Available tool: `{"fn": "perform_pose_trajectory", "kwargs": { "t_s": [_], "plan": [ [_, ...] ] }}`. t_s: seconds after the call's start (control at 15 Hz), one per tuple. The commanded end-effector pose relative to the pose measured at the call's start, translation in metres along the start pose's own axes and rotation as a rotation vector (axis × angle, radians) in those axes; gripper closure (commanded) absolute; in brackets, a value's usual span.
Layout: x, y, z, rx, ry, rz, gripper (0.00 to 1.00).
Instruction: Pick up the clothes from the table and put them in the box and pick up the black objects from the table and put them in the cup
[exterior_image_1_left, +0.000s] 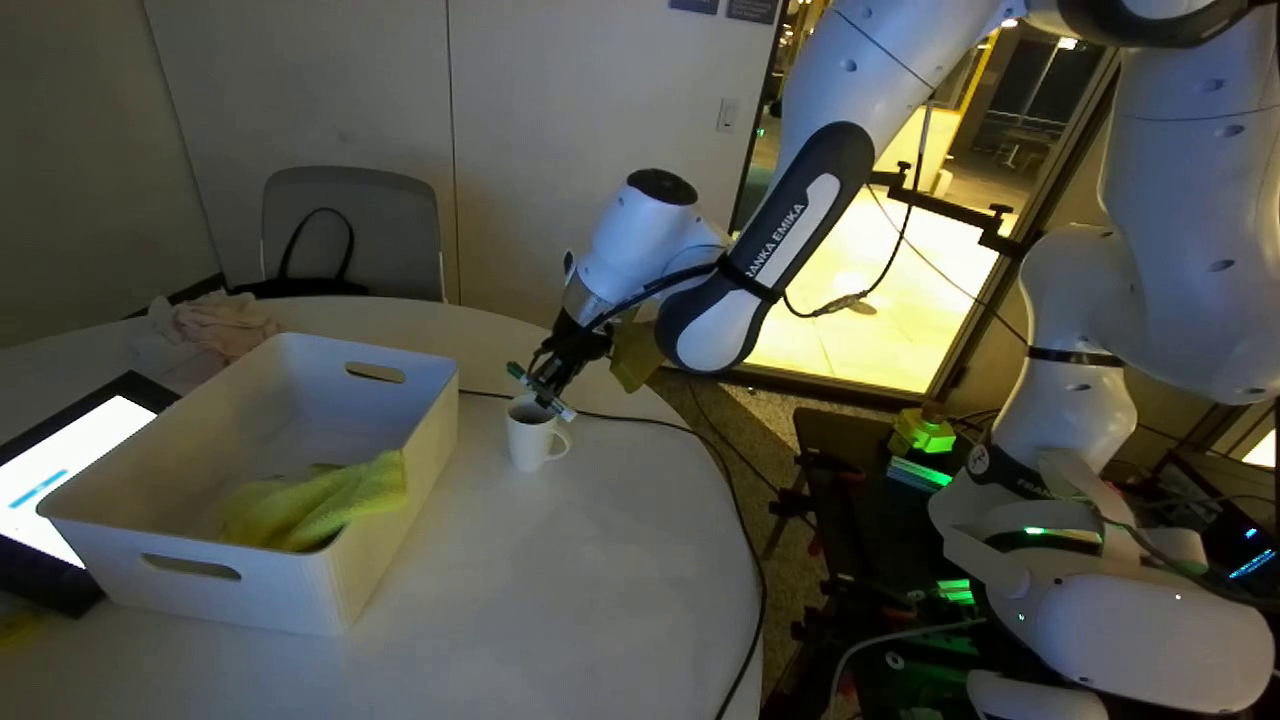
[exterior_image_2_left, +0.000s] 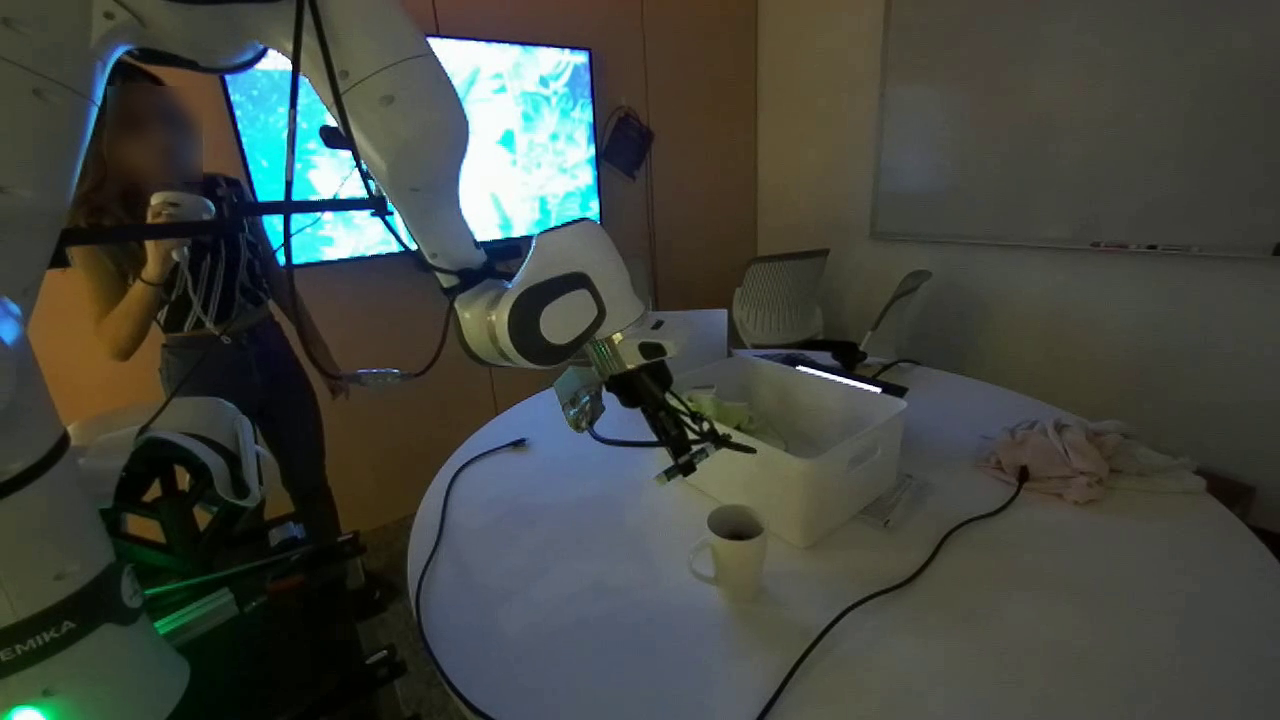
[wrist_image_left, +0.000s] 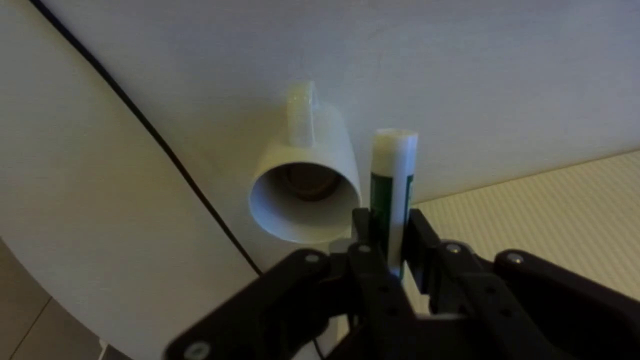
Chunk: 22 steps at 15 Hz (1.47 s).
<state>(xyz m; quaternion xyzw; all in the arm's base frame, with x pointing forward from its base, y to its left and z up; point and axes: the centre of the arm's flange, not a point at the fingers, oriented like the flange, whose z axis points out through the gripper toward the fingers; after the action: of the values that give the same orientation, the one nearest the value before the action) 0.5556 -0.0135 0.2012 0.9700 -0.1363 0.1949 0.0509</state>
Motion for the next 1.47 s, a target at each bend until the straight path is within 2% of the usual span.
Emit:
{"fn": "perform_pose_trajectory", "kwargs": {
  "t_s": [0.0,0.27,0.73,1.4],
  "plan": [
    [0.002,-0.001,0.008,0.011,0.100,0.078,0.95],
    [0.002,-0.001,0.022,0.022,0.174,0.155,0.95],
    [-0.007,0.002,0.043,-0.012,0.290,0.252,0.95],
    [-0.025,-0.010,0.060,-0.114,0.452,0.254,0.95]
  ]
}}
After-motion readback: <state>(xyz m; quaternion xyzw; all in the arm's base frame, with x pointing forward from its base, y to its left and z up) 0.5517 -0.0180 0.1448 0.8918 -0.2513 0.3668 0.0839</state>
